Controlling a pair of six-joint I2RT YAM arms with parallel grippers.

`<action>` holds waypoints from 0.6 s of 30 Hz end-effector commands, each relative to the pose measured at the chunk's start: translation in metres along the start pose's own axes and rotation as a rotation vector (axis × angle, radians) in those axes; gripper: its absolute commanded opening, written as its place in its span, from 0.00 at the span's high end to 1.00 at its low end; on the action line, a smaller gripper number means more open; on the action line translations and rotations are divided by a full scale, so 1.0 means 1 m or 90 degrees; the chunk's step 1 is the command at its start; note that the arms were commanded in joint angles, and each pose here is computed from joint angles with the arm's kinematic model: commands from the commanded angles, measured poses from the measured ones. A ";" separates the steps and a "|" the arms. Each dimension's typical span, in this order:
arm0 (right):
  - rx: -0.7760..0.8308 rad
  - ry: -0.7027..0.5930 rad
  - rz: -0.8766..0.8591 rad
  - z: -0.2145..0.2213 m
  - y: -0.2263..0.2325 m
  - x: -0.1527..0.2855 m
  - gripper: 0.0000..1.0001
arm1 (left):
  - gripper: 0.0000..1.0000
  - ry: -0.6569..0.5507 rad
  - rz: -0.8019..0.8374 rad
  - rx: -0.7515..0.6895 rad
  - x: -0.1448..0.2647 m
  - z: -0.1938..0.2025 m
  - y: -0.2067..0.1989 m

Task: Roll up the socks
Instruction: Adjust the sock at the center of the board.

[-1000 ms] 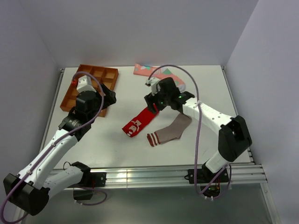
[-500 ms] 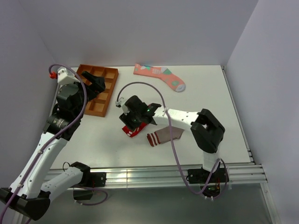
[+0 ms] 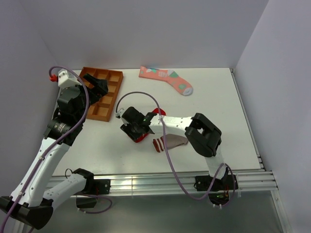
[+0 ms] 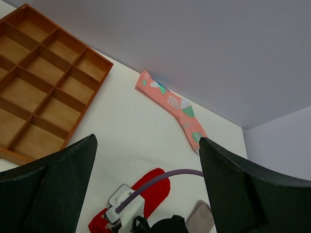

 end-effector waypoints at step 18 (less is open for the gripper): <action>0.014 -0.004 0.019 -0.003 0.013 -0.004 0.49 | 0.09 0.016 0.019 -0.005 -0.003 0.012 0.005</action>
Point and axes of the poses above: each gripper's point midway between its finger pads, its own x axis back along the fingers, its own y axis along the line the jaws close on, z = x × y, the point moved 5 cm from there along x, back along the fingers, and after that the axes turned 15 degrees about -x, right-handed, at the moved point
